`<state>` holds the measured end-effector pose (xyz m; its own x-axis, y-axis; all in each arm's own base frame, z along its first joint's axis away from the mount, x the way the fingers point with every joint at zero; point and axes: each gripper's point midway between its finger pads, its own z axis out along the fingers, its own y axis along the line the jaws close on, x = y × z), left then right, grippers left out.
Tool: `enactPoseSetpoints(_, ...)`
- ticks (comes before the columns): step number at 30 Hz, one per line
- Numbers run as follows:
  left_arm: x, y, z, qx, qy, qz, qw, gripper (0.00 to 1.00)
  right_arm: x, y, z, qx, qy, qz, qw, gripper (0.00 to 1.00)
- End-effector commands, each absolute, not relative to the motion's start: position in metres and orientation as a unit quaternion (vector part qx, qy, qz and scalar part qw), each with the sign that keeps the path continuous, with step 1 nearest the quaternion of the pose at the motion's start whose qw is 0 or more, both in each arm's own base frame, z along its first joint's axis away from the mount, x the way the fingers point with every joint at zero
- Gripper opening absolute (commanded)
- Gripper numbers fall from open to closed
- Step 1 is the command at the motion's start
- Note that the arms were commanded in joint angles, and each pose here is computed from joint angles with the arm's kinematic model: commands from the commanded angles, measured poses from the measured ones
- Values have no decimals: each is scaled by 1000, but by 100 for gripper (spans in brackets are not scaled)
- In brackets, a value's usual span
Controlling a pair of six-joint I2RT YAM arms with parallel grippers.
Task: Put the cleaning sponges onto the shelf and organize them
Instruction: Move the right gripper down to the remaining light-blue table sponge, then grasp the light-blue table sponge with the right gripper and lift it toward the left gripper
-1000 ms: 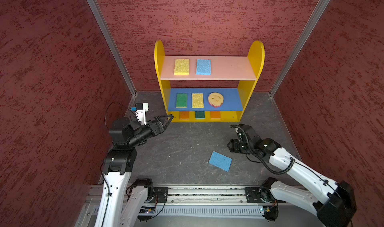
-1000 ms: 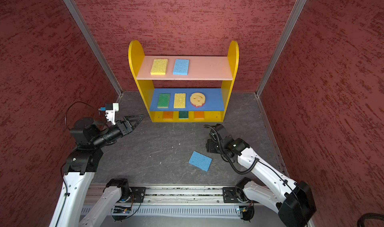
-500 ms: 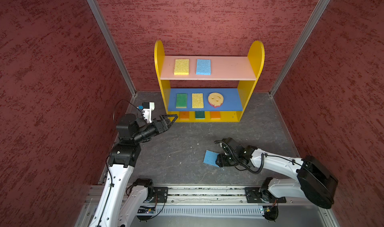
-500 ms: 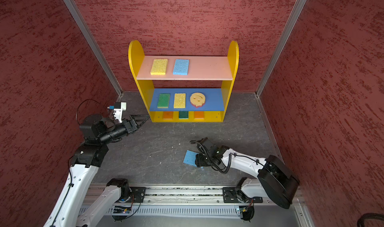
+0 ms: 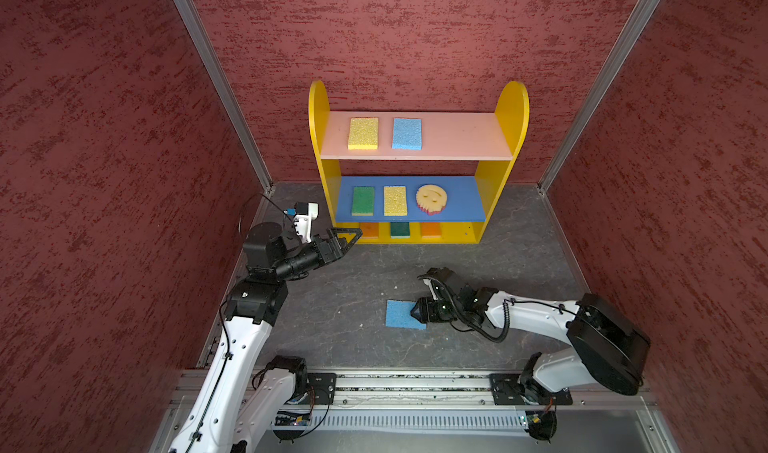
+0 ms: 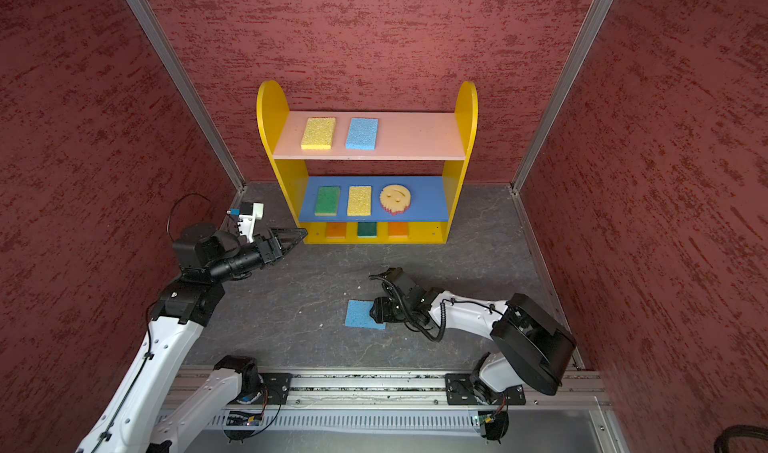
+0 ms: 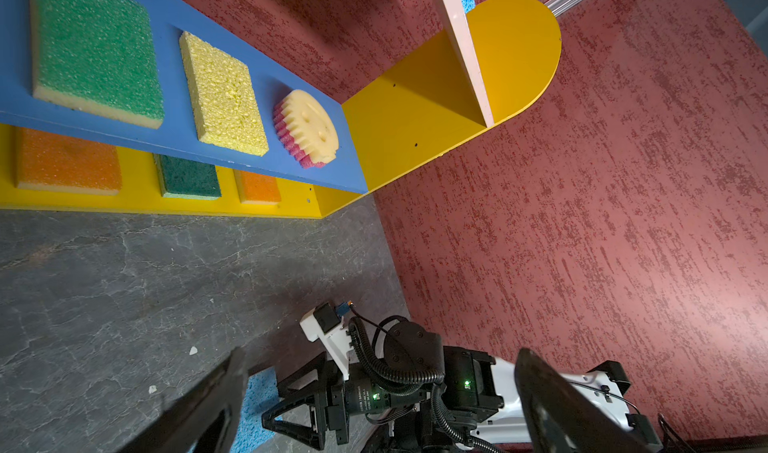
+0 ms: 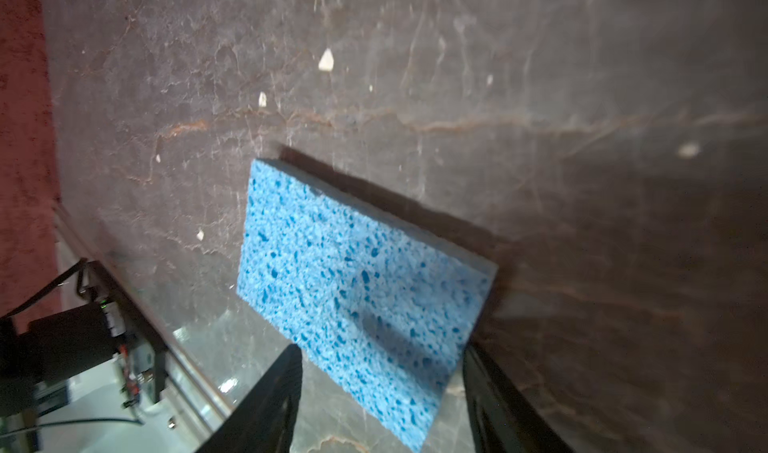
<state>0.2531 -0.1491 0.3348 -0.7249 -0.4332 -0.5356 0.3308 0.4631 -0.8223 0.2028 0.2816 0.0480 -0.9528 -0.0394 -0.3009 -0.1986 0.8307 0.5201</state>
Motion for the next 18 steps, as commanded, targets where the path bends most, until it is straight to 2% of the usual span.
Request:
enactPoseSetpoints(1,254,-151,334,-17,772,-512,378,100,231,275,66,-74,948,229,208,59)
enactPoseSetpoints(5,253,-152,332,-10,772,-512,377,100,246,285,67,-106,946,211,224,62)
enactPoseSetpoints(10,252,-153,324,-14,777,-513,363,100,246,299,51,-152,942,214,207,66)
enactPoseSetpoints(18,252,-152,324,-11,782,-509,361,100,233,300,34,-178,943,219,176,54)
